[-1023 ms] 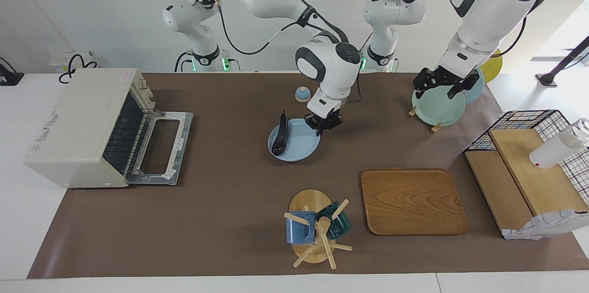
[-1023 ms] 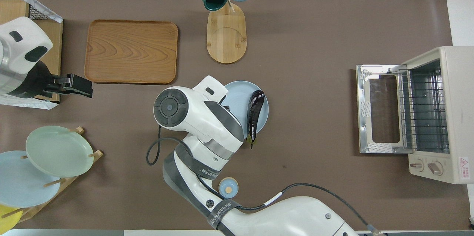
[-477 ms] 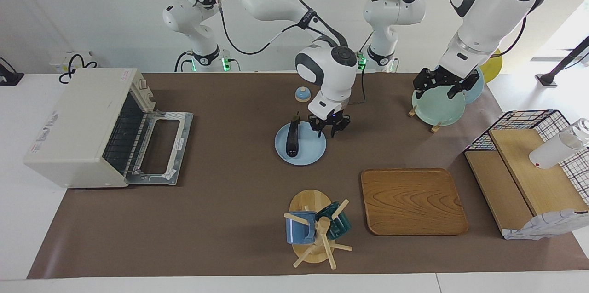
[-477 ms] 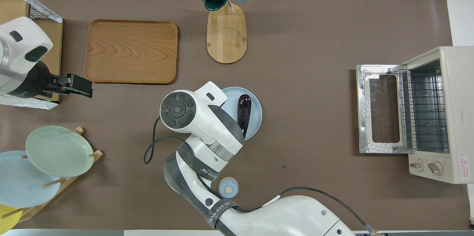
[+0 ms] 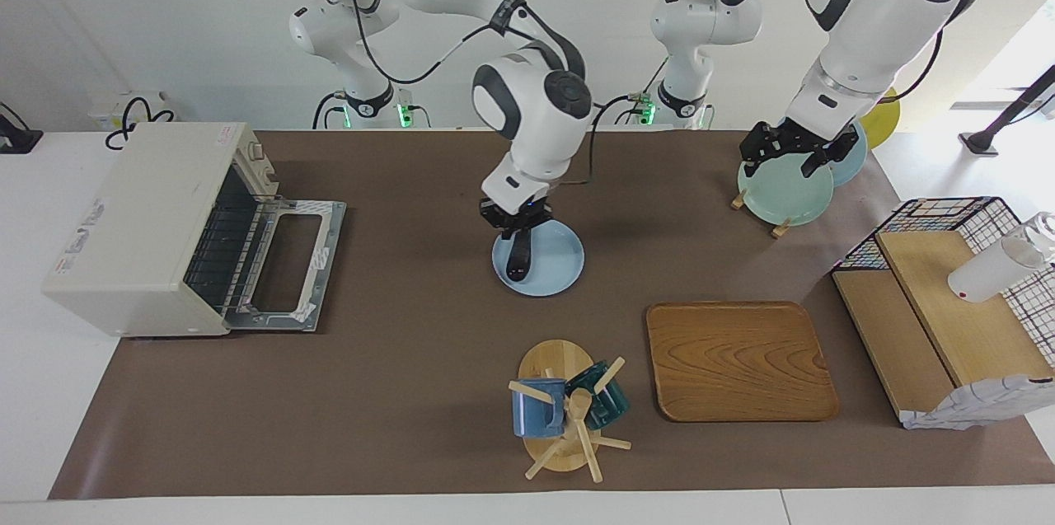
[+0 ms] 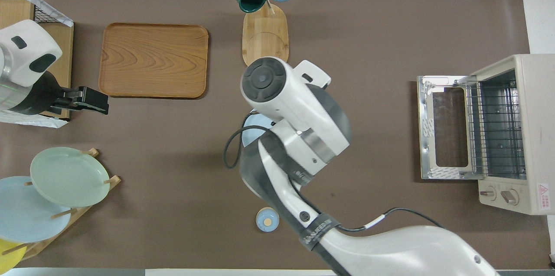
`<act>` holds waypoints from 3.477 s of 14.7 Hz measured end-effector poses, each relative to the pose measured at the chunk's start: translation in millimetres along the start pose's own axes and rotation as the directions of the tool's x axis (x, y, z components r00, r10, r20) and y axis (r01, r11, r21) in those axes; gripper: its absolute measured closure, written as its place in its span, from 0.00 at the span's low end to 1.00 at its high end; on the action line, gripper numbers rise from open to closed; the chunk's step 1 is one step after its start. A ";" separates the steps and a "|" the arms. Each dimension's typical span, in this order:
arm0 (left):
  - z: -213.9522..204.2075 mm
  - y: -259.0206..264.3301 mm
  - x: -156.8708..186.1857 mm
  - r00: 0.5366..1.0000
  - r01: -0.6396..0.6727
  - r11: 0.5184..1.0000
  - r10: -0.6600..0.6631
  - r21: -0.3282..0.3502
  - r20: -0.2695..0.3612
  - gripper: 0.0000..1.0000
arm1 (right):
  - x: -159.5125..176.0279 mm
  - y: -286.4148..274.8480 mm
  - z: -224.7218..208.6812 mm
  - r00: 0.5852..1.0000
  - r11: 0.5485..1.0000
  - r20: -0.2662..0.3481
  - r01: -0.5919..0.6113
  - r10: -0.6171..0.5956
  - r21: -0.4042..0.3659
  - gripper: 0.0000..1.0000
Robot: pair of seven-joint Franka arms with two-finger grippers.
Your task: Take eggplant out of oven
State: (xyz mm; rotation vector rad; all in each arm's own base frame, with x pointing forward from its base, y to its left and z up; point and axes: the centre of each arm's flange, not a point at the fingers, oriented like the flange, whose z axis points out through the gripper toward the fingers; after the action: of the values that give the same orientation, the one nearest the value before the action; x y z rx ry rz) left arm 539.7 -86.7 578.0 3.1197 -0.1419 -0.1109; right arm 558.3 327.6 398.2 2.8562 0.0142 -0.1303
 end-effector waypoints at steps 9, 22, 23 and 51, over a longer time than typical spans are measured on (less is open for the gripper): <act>16.7 112.3 -13.2 0.998 -0.068 0.998 0.067 -0.017 -0.017 0.00 | 17.7 187.0 149.1 0.998 0.994 0.054 0.036 -0.031 -0.107 0.99; 211.2 345.6 -44.9 0.993 -0.084 0.989 0.073 -0.118 -0.097 0.00 | -1.5 206.8 178.7 0.995 0.990 0.052 0.087 -0.081 -0.114 0.99; 225.9 348.7 -40.8 0.993 -0.079 0.989 0.067 -0.125 -0.100 0.00 | -1.7 208.8 178.4 0.994 0.988 0.055 0.096 -0.090 -0.118 0.99; 274.7 362.6 -34.7 0.995 -0.056 0.985 0.041 -0.163 -0.092 0.26 | -39.4 345.5 53.4 0.983 0.982 -0.062 0.175 -0.171 0.072 0.99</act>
State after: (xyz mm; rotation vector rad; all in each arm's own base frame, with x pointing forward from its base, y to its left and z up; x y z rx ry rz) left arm 452.9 -448.3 313.7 2.9471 -0.1964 0.0152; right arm 522.1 -19.0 446.7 2.9315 0.2757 -0.0891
